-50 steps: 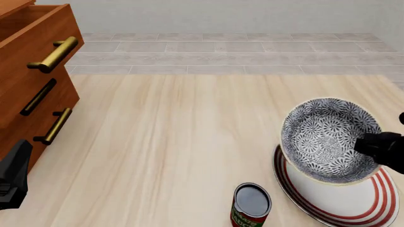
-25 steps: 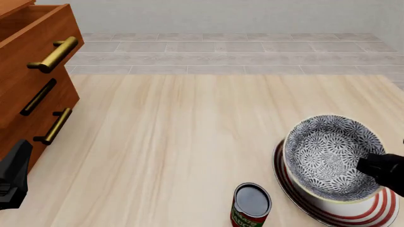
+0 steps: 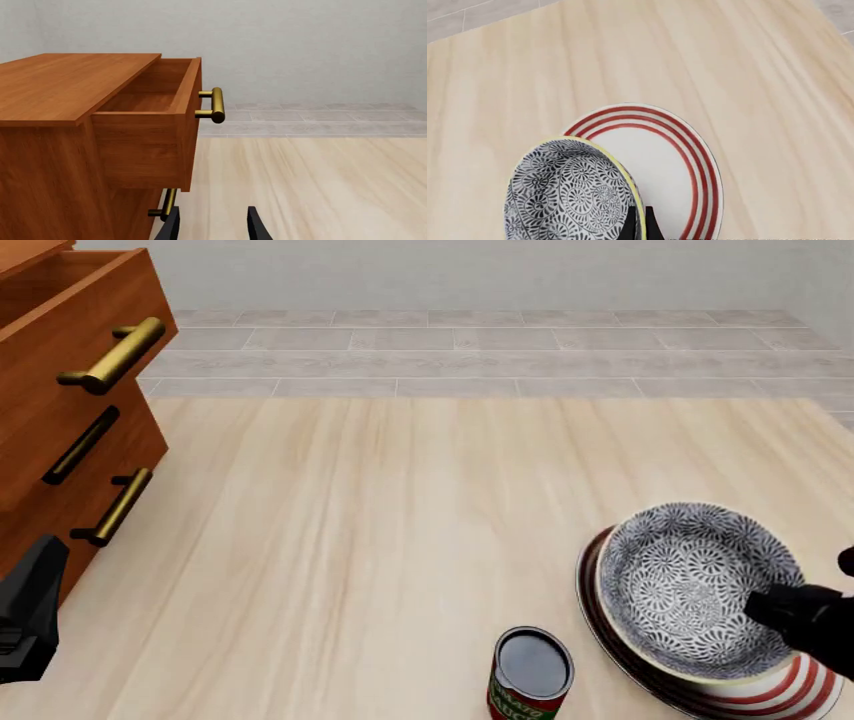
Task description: Put the bowl on the plate.
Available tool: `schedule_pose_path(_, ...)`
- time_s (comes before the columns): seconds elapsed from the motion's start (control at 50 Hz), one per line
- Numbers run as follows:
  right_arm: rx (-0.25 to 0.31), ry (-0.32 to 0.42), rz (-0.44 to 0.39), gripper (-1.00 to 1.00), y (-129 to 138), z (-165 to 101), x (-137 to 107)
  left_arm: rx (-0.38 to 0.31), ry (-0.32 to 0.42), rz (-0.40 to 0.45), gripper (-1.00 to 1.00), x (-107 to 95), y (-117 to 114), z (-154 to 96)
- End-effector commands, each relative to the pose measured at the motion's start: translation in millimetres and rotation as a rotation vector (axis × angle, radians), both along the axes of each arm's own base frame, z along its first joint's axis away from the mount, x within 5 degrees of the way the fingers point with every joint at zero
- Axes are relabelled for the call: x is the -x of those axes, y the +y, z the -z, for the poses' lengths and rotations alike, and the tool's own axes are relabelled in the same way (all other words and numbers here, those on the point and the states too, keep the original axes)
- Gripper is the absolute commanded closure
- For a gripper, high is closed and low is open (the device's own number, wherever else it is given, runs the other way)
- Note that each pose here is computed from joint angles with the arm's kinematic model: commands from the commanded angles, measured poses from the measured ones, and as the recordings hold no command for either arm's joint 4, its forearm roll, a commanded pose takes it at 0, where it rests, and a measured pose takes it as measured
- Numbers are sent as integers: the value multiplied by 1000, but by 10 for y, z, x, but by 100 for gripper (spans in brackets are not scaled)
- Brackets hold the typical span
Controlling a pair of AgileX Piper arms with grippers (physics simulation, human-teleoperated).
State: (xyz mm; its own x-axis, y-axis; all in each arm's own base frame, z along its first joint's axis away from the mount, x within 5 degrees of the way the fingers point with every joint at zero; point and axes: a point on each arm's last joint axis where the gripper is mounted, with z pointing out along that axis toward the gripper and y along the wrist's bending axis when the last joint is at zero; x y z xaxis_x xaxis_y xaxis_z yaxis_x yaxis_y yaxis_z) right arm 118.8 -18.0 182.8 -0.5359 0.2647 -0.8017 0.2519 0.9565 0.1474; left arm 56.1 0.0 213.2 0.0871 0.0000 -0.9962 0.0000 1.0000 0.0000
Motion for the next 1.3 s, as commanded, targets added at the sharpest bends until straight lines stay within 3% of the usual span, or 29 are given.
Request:
schedule_pose_path(0.02,-29,-2,20,100,-1,49,-1,0,0,0,-100,0,0,0)
schedule_pose_path(0.82,-27,10,35,100,-28,104,-39,0,0,0,-100,0,0,0)
schedule_pose_path(0.84,-28,11,34,-100,-27,104,-38,0,0,0,-100,0,0,0)
schedule_pose_path(1.3,-22,1,34,-100,-34,48,-59,0,0,0,-100,0,0,0)
